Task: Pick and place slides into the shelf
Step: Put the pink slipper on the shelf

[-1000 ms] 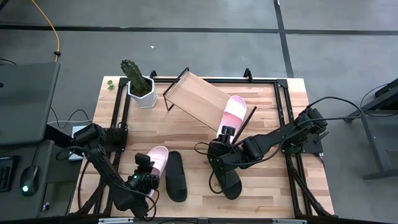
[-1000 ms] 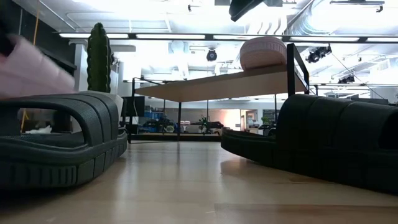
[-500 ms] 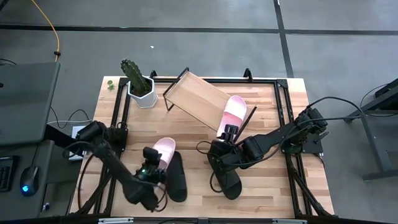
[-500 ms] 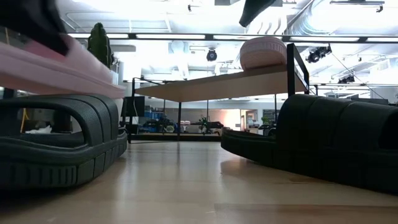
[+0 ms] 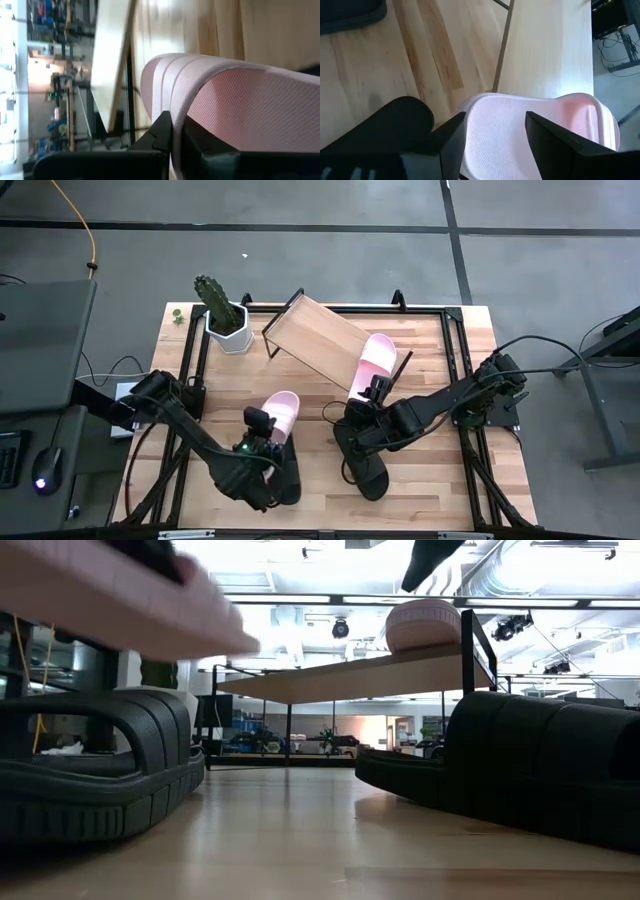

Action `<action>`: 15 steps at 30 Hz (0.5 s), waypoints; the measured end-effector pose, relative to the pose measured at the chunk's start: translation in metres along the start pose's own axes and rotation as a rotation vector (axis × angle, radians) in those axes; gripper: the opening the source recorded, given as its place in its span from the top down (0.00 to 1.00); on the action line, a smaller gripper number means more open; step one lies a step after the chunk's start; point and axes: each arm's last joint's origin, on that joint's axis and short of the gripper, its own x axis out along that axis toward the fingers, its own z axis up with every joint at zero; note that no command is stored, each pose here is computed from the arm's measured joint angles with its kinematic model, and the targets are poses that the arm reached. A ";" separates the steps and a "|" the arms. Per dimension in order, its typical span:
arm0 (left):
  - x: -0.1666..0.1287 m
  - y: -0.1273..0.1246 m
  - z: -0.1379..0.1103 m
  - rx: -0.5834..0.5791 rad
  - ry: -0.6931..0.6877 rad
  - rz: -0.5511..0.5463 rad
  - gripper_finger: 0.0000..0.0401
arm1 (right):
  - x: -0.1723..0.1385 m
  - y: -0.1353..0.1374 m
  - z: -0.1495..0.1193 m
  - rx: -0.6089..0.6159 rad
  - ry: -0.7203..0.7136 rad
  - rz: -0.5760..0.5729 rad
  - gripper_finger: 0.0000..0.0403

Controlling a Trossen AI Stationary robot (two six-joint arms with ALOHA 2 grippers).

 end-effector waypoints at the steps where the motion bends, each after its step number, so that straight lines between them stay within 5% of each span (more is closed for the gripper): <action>1: -0.004 0.004 0.004 0.000 -0.017 -0.002 0.99 | 0.000 0.000 0.000 0.000 0.000 0.000 0.52; 15: -0.031 0.050 0.029 0.041 -0.176 0.083 0.99 | -0.003 -0.003 -0.007 0.007 0.018 -0.069 0.52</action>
